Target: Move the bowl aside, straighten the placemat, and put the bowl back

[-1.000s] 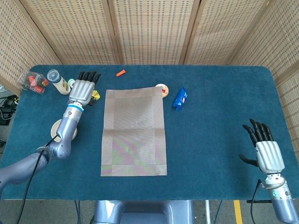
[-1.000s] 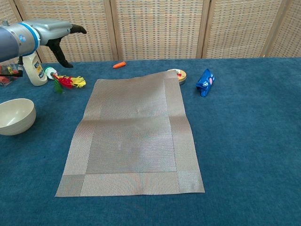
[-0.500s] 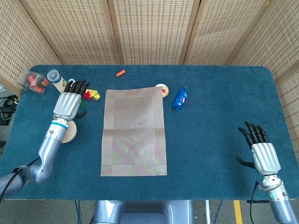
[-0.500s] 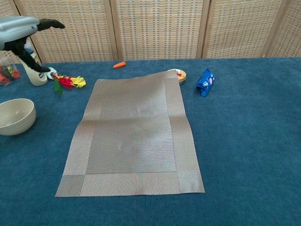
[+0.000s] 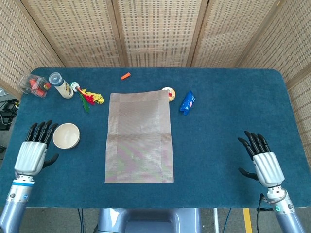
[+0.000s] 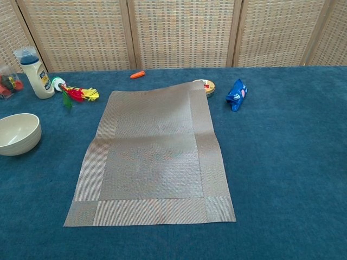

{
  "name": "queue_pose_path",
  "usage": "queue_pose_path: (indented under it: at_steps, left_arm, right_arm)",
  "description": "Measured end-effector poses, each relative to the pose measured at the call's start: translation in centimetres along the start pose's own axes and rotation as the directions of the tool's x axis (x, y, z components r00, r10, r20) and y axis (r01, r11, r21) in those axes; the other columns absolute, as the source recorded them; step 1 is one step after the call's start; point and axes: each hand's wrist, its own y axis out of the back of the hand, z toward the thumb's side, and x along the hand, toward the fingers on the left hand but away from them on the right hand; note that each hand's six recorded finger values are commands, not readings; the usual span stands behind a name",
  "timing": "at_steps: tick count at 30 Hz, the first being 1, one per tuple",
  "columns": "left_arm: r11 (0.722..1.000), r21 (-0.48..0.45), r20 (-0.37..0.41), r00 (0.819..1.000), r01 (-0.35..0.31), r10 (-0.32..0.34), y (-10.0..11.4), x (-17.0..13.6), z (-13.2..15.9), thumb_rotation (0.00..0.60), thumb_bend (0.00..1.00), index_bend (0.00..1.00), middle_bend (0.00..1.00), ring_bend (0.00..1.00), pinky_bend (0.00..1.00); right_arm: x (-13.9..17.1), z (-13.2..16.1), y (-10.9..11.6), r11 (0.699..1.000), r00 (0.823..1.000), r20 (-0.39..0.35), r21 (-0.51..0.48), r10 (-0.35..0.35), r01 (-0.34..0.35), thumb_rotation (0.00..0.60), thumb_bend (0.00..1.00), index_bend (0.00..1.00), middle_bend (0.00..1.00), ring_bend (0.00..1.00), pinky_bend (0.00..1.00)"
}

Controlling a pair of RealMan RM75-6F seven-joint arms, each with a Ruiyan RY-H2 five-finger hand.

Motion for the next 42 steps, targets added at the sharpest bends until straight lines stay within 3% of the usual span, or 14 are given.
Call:
queue_pose_path:
  at_steps: [7,10,17,26,34,42]
  left_arm:
    - [0.999,-0.044,-0.075,0.997,-0.024,0.021,0.0,-4.5,-2.1,0.6,0.22,0.0,0.0,0.0,0.0]
    - [0.997,-0.056,-0.086,0.995,-0.058,0.053,0.9,-5.4,-2.8,0.6,0.22,0.0,0.0,0.0,0.0]
    - [0.996,-0.066,-0.108,0.993,-0.054,0.046,1.0,-5.9,-3.8,0.6,0.22,0.0,0.0,0.0,0.0]
    - [0.996,-0.072,-0.129,0.991,-0.055,0.046,1.0,-5.7,-4.5,0.6,0.22,0.0,0.0,0.0,0.0]
    - [0.996,-0.08,-0.133,0.991,-0.034,0.023,0.5,-5.5,-4.7,0.6,0.22,0.0,0.0,0.0,0.0]
    - [0.996,-0.077,-0.14,0.99,-0.038,0.027,0.5,-5.4,-4.8,0.6,0.22,0.0,0.0,0.0,0.0]
  right_arm:
    - [0.5,1.9,-0.7,1.0,0.998,-0.066,0.007,0.014,-0.013,0.6,0.01,0.16,0.0,0.0,0.0]
    - [0.6,3.7,-1.6,0.999,0.99,-0.138,-0.016,0.035,-0.037,0.6,0.01,0.16,0.0,0.0,0.0]
    - [-0.4,9.9,-4.8,0.983,0.935,-0.346,-0.127,0.083,-0.134,0.6,0.01,0.16,0.0,0.0,0.0]
    - [-1.6,15.0,-8.8,0.958,0.891,-0.434,-0.176,0.13,-0.225,0.6,0.01,0.16,0.0,0.0,0.0]
    - [-2.4,16.0,-11.6,0.957,0.893,-0.421,-0.16,0.156,-0.242,0.6,0.01,0.17,0.0,0.0,0.0]
    - [-3.1,15.8,-14.3,0.945,0.913,-0.36,-0.183,0.19,-0.269,0.6,0.01,0.18,0.0,0.0,0.0]
